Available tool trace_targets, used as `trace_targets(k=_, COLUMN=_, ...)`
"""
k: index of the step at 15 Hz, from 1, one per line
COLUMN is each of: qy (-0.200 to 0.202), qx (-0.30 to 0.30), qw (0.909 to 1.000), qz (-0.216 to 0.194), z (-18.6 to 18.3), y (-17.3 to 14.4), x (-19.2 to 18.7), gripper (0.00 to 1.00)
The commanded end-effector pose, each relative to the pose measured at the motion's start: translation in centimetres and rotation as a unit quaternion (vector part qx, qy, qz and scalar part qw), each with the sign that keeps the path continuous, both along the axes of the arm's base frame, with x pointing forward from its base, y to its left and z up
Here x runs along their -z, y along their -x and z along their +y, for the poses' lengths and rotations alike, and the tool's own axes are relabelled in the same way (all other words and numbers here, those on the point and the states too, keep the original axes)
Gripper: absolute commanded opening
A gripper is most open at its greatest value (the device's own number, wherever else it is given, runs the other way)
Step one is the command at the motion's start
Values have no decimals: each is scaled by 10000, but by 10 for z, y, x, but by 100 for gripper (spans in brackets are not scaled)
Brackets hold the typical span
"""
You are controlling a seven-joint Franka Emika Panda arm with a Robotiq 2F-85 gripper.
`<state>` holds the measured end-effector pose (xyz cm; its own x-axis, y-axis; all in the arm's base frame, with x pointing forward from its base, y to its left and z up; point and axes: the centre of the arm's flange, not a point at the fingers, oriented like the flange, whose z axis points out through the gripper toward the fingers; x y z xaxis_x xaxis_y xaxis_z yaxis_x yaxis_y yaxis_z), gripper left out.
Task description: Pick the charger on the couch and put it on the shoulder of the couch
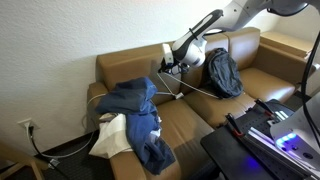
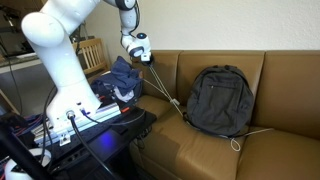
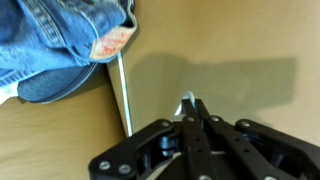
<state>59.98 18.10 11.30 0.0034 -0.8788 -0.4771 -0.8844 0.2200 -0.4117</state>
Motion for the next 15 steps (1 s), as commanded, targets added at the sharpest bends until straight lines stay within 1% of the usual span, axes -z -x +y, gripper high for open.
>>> trace_targets(k=1, qy=-144, qx=-358, qw=9949, qz=-937, z=33, y=36, x=-85, gripper=1)
trace_targets(k=2, qy=-136, qx=-398, qw=9913, qz=-1246, z=44, y=42, x=-108, gripper=1)
trace_targets(k=3, qy=-123, qx=-310, qw=9966, qz=-754, z=41, y=12, x=-64, gripper=4)
trace_targets(k=5, qy=-125, qx=-439, qw=9934, qz=-1053, z=52, y=6, x=-106, gripper=4)
trace_targets(k=6, qy=-99, qx=-457, qw=9926, qz=-1124, z=52, y=4, x=-117, gripper=4)
trace_targets(k=7, qy=-83, qx=-456, qw=9922, qz=-1159, z=51, y=3, x=-121, gripper=4)
trace_targets(k=8, qy=-78, qx=-453, qw=9923, qz=-1155, z=50, y=3, x=-120, gripper=1)
trace_targets(k=9, qy=-56, qx=-660, qw=9934, qz=-933, z=59, y=0, x=-104, gripper=1)
trace_targets(k=10, qy=-169, qx=-967, qw=9904, qz=-973, z=81, y=1, x=-110, gripper=1)
trace_targets(k=11, qy=-258, qx=-1262, qw=9855, qz=-1108, z=101, y=4, x=-122, gripper=1)
trace_targets(k=12, qy=-382, qx=-1468, qw=9790, qz=-1365, z=131, y=13, x=-152, gripper=1)
trace_targets(k=13, qy=-439, qx=-1632, qw=9735, qz=-1539, z=145, y=23, x=-170, gripper=1)
trace_targets(k=15, qy=-517, qx=-1980, qw=9590, qz=-1961, z=180, y=44, x=-212, gripper=1)
